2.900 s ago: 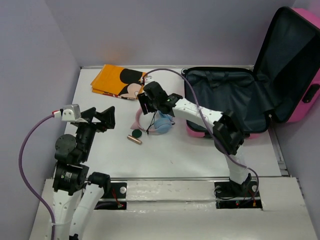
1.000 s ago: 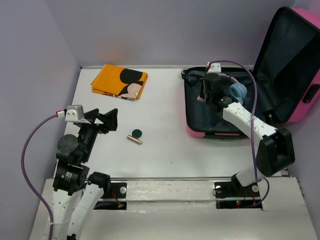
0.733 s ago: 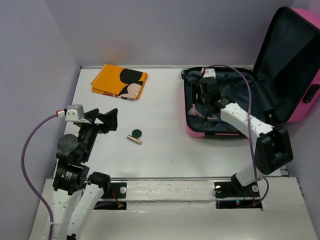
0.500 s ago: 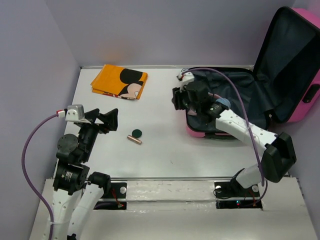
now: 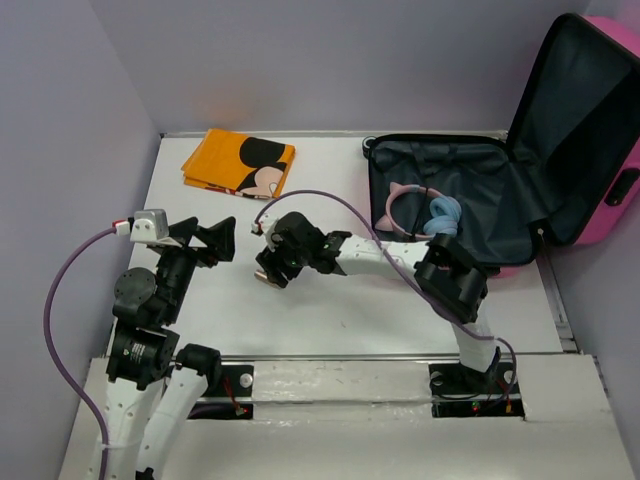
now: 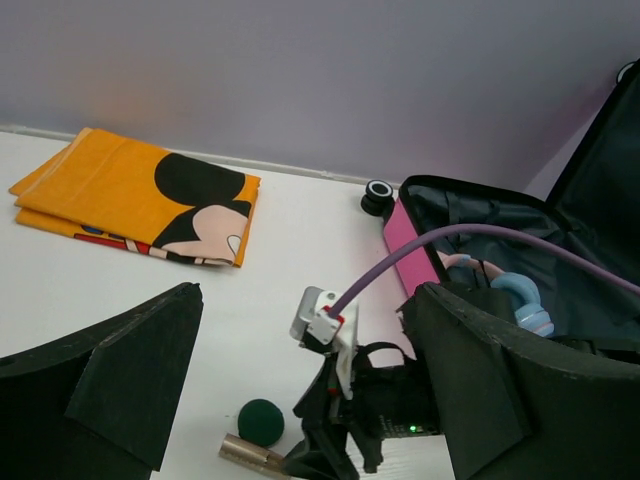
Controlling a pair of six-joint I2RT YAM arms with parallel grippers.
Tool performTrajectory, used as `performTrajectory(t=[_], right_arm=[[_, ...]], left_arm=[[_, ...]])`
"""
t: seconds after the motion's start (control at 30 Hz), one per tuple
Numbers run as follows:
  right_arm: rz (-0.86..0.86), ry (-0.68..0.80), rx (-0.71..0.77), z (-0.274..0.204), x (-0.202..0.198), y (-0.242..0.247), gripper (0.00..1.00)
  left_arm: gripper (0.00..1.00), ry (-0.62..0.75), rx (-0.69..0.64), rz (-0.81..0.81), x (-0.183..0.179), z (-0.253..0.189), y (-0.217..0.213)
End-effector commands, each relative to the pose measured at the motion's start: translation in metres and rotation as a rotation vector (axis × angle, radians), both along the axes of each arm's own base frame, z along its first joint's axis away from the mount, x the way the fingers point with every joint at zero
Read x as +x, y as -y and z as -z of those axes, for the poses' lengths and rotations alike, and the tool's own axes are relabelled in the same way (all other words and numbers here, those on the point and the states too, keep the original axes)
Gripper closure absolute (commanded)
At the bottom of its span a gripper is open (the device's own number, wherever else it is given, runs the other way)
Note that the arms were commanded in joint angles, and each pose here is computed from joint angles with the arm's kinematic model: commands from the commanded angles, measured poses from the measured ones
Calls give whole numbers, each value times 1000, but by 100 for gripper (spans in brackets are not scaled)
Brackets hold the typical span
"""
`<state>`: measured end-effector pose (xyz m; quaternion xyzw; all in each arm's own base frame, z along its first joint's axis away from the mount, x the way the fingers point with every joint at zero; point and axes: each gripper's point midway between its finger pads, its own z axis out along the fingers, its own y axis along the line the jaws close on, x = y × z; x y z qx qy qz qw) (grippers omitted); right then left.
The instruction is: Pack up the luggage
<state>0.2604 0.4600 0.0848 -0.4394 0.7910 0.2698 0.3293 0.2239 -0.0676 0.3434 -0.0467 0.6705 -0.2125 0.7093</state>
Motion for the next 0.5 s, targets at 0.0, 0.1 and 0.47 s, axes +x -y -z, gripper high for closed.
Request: performTrajectory(t=[0.0, 0.1, 0.47], right_arm=[[-22, 37, 9, -11, 4, -29, 36], [-2, 36, -47, 12, 7, -31, 40], [-2, 17, -161, 53, -21, -32, 64]], left_arm=[[1, 47, 3, 5, 2, -10, 1], [1, 47, 4, 6, 2, -10, 1], [1, 59, 1, 3, -1, -13, 0]])
